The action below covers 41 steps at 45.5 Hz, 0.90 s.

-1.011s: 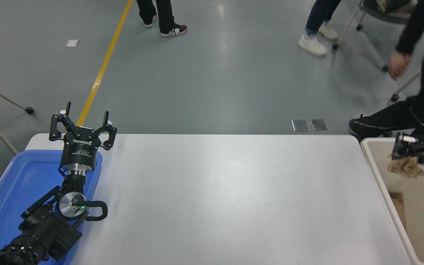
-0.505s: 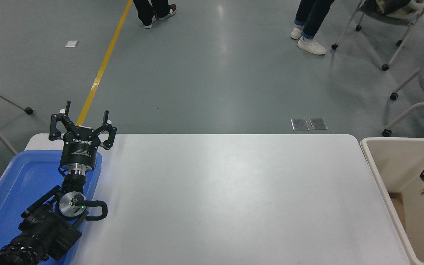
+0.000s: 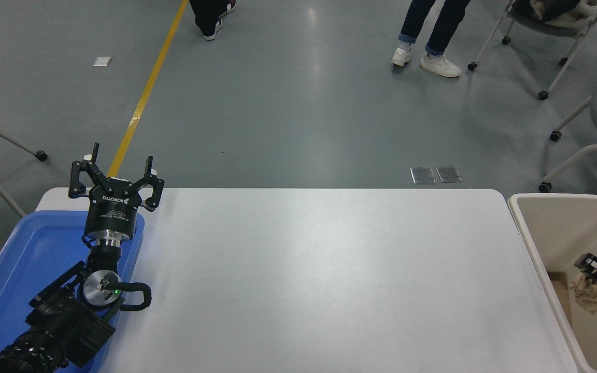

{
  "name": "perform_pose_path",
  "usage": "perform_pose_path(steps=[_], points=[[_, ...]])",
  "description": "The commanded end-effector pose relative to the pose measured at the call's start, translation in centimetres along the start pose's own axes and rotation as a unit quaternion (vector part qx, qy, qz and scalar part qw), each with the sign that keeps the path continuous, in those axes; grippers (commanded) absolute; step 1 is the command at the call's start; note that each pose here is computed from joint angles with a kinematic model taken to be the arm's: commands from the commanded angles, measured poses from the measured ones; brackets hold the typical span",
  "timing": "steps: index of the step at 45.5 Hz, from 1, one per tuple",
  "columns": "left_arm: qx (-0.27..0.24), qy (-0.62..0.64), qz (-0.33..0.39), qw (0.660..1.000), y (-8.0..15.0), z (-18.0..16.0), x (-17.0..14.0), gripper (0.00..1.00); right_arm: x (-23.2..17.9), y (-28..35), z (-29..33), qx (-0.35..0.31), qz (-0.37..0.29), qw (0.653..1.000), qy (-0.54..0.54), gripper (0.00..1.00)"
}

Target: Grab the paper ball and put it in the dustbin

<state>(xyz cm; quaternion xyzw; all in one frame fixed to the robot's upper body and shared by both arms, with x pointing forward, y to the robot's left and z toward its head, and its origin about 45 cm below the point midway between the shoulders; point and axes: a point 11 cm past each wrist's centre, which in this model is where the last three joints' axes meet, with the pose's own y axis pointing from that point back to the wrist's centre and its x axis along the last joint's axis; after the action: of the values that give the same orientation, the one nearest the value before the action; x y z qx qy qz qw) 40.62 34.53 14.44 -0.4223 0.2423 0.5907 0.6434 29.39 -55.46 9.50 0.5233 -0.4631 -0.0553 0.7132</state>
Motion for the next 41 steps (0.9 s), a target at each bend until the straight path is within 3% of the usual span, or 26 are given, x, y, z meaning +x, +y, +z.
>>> perform_pose_path(steps=[1, 19, 32, 41], points=[[0.0, 0.0, 0.0, 1.0, 0.0, 0.0, 0.0, 0.99, 0.8, 0.3, -0.6, 0.008, 0.007, 1.0, -0.007, 1.0], [0.0, 0.0, 0.0, 1.0, 0.0, 0.0, 0.0, 0.99, 2.4, 7.8, -6.2, 0.113, -0.074, 0.989, -0.065, 1.0], [0.0, 0.001, 0.0, 1.0, 0.0, 0.0, 0.0, 0.99, 0.0, 16.9, -9.6, 0.155, -0.202, 0.966, 0.039, 1.0], [0.0, 0.001, 0.0, 1.0, 0.0, 0.0, 0.0, 0.99, 0.3, 26.1, -10.6, 0.173, -0.308, 0.926, 0.13, 1.0]])
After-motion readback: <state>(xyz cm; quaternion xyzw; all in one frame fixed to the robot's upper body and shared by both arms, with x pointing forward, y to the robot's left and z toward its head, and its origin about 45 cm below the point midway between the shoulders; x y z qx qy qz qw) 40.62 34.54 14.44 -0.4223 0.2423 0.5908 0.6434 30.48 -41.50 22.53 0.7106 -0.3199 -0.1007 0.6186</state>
